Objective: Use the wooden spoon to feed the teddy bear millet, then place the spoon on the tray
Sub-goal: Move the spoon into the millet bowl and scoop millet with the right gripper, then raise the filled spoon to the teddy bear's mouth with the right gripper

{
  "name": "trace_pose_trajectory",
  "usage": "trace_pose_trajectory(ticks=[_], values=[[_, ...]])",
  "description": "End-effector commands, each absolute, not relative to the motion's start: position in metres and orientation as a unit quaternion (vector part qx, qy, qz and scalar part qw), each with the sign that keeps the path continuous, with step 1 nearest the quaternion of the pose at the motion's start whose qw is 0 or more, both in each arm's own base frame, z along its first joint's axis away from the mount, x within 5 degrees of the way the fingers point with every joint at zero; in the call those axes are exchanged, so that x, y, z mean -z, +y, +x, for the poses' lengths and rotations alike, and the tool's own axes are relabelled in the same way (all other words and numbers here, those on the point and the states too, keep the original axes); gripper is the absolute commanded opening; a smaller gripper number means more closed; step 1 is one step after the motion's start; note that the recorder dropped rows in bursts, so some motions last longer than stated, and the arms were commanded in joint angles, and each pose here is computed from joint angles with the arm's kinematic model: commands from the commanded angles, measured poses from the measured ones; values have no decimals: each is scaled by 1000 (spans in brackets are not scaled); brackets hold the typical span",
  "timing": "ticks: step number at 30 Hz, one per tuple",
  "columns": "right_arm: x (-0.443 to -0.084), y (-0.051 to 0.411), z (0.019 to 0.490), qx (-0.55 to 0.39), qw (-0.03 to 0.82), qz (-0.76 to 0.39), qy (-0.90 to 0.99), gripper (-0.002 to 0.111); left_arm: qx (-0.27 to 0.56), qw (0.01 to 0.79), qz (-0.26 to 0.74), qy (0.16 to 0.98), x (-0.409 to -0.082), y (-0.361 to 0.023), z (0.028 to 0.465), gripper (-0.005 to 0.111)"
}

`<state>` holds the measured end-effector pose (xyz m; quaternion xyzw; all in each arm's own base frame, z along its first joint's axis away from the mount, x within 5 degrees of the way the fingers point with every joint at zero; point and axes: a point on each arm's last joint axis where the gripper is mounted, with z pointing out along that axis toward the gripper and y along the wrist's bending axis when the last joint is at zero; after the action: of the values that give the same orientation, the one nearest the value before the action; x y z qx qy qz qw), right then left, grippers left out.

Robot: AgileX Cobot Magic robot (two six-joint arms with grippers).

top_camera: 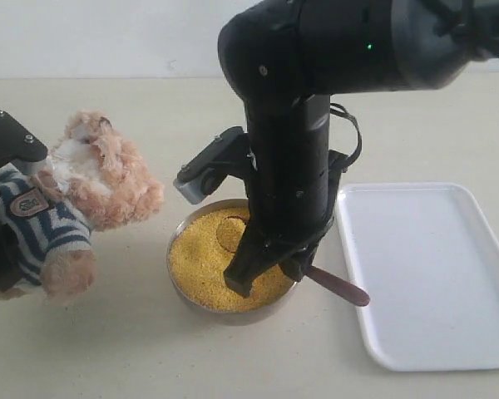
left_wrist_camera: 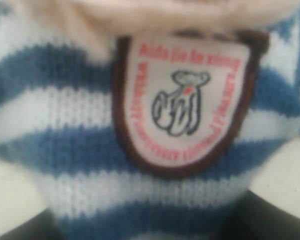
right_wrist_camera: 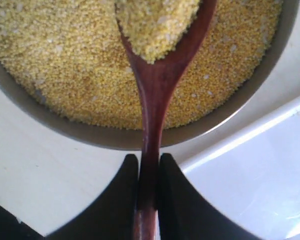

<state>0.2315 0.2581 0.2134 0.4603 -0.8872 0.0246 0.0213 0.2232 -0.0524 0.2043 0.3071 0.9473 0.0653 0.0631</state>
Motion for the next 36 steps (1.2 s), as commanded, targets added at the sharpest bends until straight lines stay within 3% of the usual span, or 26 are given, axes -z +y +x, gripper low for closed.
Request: trace_pose_trajectory(ticks=[1, 8, 23, 29, 36], values=[[-219, 256, 233, 32, 36, 445, -894, 0, -60, 62, 300, 950, -208, -55, 221, 4], [-224, 257, 231, 76, 41, 440, -894, 0, -40, 58, 311, 948, -208, -58, 219, 4], [-299, 305, 242, 143, -84, 428, -888, 0, -8, 56, 325, 944, -208, -63, 217, 4], [-300, 331, 247, 144, -101, 426, -887, 0, -8, 57, 325, 944, -208, -64, 217, 4], [-287, 345, 253, 68, -130, 438, -887, 0, -8, 58, 325, 944, -208, -64, 218, 4]])
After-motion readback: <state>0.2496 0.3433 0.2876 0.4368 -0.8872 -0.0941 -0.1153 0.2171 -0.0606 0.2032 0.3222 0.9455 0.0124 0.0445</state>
